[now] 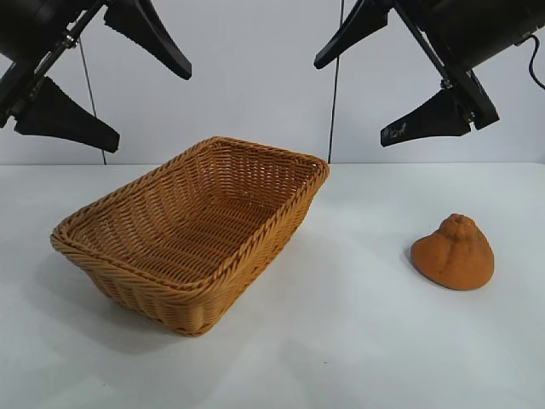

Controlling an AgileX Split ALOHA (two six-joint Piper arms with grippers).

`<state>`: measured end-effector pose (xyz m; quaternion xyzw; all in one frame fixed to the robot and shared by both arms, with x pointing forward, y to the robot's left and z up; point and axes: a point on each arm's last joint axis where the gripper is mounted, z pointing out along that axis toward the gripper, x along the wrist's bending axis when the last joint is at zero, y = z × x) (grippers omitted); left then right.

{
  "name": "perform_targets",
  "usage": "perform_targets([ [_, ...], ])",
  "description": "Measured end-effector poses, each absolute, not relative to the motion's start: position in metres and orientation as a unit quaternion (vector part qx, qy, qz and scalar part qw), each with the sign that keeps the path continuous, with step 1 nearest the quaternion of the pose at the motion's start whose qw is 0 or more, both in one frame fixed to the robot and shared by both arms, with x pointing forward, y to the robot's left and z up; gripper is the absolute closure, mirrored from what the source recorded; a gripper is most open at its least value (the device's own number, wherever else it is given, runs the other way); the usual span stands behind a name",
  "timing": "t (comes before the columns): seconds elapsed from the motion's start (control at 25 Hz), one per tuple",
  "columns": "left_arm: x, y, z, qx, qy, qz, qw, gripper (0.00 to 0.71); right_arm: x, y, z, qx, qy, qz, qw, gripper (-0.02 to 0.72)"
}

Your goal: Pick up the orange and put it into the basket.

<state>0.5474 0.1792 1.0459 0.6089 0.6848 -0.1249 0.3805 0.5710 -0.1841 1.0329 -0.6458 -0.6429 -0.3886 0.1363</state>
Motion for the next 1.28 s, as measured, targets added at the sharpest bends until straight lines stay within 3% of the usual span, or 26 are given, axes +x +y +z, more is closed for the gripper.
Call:
perform_targets([
  [1.28,0.5485,0.1829,1.0458,0.604,0.689,-0.125,0.380,0.074,0.5710,-0.1841,1.0329,-0.646,-0.643,-0.389,0.136,0.020],
])
